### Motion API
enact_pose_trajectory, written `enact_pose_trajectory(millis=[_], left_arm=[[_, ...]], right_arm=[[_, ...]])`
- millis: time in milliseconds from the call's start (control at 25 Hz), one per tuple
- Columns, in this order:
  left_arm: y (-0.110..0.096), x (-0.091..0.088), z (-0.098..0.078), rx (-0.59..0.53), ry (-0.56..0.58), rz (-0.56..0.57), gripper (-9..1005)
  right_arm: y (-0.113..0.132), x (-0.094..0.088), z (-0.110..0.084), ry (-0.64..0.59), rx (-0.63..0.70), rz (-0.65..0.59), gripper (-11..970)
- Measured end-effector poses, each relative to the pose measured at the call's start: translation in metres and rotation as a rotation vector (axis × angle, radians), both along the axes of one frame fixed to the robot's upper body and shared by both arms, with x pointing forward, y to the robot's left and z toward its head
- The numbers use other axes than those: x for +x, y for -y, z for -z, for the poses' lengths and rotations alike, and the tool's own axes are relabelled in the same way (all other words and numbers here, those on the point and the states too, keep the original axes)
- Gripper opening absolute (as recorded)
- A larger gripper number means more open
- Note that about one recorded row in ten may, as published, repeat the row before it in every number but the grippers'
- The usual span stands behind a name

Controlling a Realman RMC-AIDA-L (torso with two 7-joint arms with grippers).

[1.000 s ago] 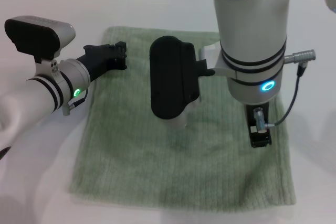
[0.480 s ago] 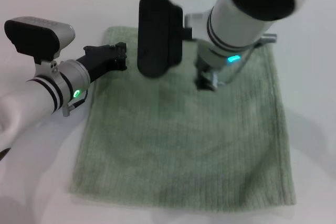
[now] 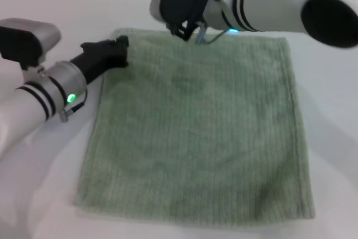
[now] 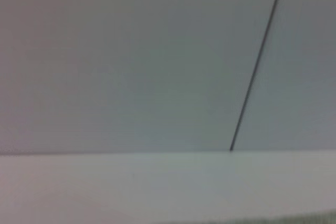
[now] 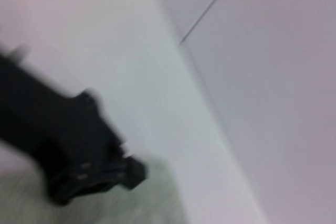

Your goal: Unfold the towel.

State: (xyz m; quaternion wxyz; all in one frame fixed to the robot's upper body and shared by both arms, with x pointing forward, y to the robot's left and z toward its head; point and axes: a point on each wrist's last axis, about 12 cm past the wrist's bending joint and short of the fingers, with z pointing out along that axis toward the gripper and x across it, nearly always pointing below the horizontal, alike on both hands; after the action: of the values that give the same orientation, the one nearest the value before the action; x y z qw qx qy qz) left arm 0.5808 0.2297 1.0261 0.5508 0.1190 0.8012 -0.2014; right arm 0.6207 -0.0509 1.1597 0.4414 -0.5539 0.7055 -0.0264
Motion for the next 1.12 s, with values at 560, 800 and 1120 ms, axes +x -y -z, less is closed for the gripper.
enact_pose_trajectory(millis=[560, 800, 1120], left_arm=[[-0.052, -0.012, -0.023, -0.144, 0.234, -0.146, -1], [-0.065, -0.017, -0.026, -0.171, 0.273, -0.187, 55], [-0.069, -0.019, -0.027, -0.142, 0.313, -0.213, 425]], right_arm=[[0.063, 0.002, 0.032, 0.170, 0.535, 0.227, 387], [0.101, -0.010, 0.051, 0.274, 0.663, 0.302, 397], [0.144, -0.022, 0.065, 0.462, 0.786, 0.376, 607]])
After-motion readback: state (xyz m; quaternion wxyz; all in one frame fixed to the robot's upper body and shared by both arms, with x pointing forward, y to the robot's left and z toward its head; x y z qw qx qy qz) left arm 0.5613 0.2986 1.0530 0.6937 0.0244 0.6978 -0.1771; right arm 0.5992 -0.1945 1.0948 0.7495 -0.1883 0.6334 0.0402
